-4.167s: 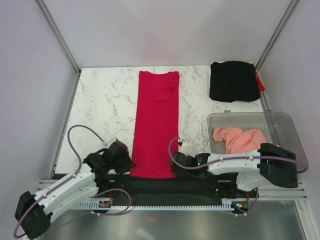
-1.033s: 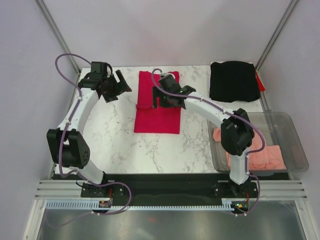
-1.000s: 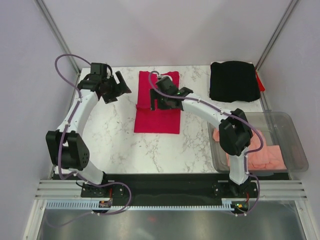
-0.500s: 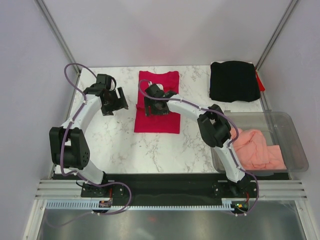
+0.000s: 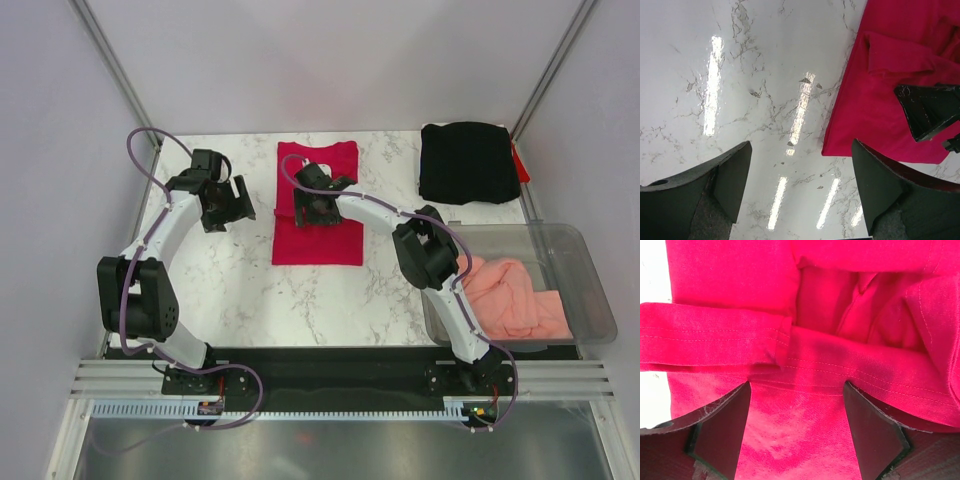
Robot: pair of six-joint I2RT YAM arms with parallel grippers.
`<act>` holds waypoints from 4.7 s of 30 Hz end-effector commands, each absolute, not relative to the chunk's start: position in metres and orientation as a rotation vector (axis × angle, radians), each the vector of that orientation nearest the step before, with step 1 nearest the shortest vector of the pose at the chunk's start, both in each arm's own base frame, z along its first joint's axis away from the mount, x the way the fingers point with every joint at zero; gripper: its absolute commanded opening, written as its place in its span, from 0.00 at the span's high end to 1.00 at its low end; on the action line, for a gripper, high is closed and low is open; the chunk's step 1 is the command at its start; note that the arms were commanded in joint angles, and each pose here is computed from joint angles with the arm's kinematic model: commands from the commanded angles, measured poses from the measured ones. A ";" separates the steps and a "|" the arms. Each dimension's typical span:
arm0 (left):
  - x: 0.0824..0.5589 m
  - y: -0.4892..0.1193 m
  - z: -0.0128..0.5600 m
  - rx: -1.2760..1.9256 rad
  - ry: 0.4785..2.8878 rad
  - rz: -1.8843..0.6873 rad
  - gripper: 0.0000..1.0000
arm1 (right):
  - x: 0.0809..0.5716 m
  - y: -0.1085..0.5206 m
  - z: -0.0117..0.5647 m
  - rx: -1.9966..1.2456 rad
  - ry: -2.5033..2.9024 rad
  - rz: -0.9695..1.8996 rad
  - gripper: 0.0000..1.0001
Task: Fold and stack the t-shirts
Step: Fold the tshirt
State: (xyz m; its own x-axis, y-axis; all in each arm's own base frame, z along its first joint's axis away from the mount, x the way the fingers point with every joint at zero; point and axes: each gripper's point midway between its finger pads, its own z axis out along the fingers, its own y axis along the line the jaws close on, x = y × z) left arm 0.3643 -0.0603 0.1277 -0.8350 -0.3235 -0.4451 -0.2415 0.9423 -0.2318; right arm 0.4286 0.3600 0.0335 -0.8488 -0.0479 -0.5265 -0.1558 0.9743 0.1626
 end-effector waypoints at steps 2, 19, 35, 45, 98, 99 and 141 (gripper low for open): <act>0.369 -0.058 0.143 -0.338 2.543 -0.235 0.13 | 0.435 0.357 0.052 -0.135 2.546 0.259 0.18; 0.369 -0.057 0.142 -0.347 2.547 -0.245 0.13 | 0.406 0.368 0.053 -0.143 2.556 0.273 0.20; 0.367 -0.057 0.141 -0.344 2.550 -0.248 0.13 | 0.474 0.346 0.046 -0.069 2.509 0.239 0.19; 0.366 -0.058 0.136 -0.350 2.562 -0.253 0.13 | 0.570 0.363 0.146 -0.028 2.125 0.372 0.16; 0.364 -0.062 0.132 -0.338 2.572 -0.272 0.18 | 0.493 0.254 0.105 0.009 2.257 0.103 0.18; 0.365 -0.062 0.132 -0.339 2.566 -0.263 0.20 | 0.489 0.246 0.117 0.015 2.238 0.086 0.18; 0.487 -0.171 0.054 -0.202 2.643 -0.219 0.61 | 0.498 0.228 0.062 -0.032 2.317 0.096 0.60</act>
